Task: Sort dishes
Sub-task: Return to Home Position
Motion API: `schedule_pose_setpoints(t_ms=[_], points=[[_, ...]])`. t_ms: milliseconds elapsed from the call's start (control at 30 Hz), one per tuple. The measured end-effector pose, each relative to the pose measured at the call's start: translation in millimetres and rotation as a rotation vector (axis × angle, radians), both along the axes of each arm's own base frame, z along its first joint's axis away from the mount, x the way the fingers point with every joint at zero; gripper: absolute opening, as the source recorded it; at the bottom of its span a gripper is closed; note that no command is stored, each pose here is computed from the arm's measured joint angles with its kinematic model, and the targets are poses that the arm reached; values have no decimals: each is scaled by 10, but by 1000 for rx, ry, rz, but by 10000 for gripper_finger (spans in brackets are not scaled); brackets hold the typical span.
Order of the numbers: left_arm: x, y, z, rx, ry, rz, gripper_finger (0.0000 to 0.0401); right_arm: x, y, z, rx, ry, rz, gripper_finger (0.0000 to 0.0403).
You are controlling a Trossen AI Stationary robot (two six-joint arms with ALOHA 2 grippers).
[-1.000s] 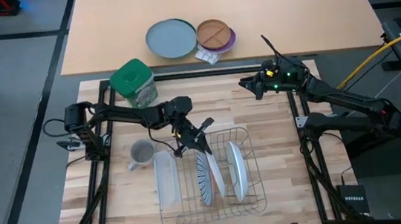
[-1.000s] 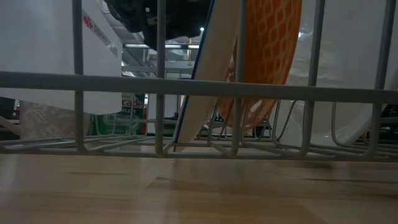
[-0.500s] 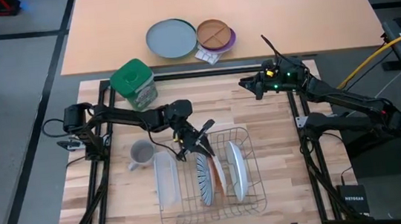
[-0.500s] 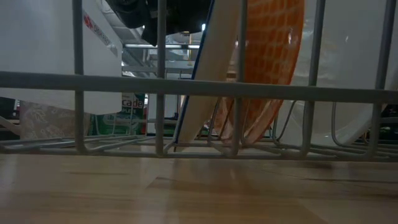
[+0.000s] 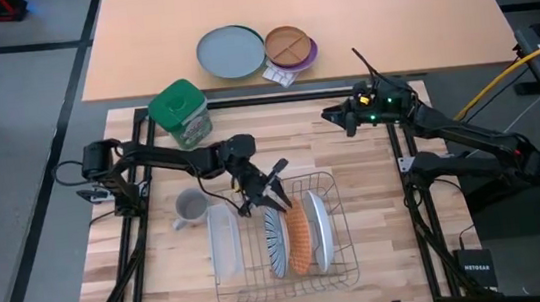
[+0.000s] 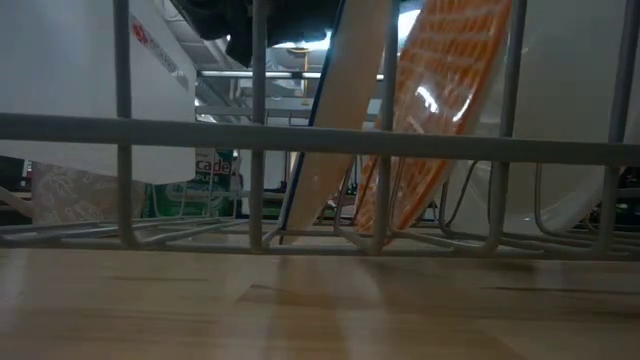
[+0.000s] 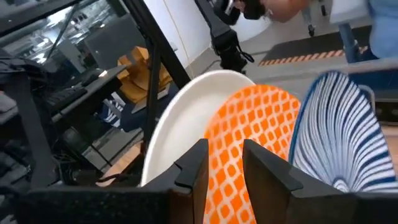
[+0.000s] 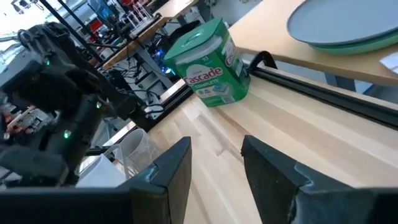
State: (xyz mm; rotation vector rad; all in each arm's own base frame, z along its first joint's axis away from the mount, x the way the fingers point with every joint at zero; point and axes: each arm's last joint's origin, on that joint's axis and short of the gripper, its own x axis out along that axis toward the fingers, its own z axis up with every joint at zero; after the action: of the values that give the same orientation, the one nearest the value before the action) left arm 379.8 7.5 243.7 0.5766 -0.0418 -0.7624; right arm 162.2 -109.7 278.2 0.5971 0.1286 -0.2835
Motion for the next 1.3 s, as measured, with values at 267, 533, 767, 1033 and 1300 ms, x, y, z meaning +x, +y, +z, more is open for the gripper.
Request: schedule_pose_setpoints(t_ms=[267, 533, 767, 1033, 1300], points=[[-310, 233, 494, -91, 37, 179, 72, -150, 135, 174, -80, -83, 66, 147], [-1274, 405, 979, -133, 343, 596, 51, -466, 354, 228, -199, -69, 8, 147], [-2110, 207, 957, -274, 391, 725, 12, -580, 433, -297, -186, -118, -25, 147], [-2764, 95, 252, -509, 235, 902, 10, -663, 516, -816, -98, -266, 17, 147], [-3017, 49, -274, -573, 0, 850, 5, -720, 572, -978, -88, -299, 49, 147]])
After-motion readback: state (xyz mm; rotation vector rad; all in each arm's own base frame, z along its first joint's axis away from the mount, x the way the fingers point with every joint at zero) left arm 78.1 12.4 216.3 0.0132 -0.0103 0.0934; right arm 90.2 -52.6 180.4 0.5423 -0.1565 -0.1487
